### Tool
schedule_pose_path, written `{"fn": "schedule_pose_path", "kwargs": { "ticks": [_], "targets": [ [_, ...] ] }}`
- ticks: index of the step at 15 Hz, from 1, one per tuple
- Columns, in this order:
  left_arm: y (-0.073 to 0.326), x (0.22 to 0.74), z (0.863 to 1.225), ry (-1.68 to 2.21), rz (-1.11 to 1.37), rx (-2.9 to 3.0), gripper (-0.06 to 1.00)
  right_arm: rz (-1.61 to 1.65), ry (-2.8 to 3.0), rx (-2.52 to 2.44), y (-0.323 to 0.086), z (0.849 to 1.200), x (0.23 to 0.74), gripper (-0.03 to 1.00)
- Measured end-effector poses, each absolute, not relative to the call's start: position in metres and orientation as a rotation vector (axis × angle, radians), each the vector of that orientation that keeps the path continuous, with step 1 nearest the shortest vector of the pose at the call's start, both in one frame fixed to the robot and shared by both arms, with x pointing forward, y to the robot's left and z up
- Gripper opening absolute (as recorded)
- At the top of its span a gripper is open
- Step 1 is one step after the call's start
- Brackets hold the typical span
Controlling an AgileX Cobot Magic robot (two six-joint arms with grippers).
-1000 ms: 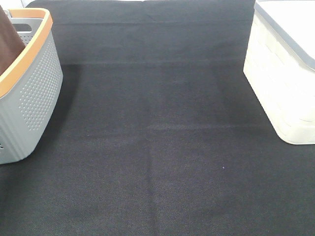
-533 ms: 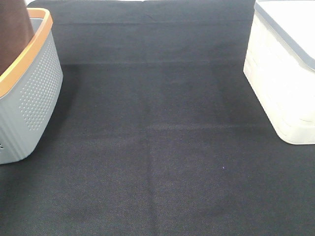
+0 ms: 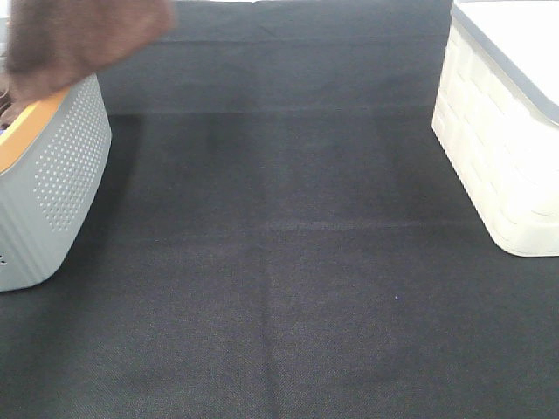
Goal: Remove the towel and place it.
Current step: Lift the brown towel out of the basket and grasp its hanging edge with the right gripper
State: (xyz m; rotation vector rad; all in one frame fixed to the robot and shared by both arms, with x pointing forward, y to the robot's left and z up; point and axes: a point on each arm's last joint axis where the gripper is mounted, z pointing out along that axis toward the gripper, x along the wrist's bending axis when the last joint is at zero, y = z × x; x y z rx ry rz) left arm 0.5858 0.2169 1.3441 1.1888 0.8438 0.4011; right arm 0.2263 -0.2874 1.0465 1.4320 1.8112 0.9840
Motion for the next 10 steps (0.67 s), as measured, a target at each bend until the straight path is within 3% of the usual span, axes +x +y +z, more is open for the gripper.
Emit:
{"fn": "schedule_pose_path", "kwargs": {
  "ticks": [5, 10],
  "targets": [
    [0.159, 0.586, 1.328, 0.771, 0.368, 1.317, 0.00, 1.198, 1.883, 1.440, -0.271, 1.057, 0.239, 0.62],
    [0.140, 0.593, 1.305, 0.766, 0.282, 1.463, 0.00, 1.467, 2.001, 1.370, -0.248, 1.076, 0.287, 0.62]
  ]
}}
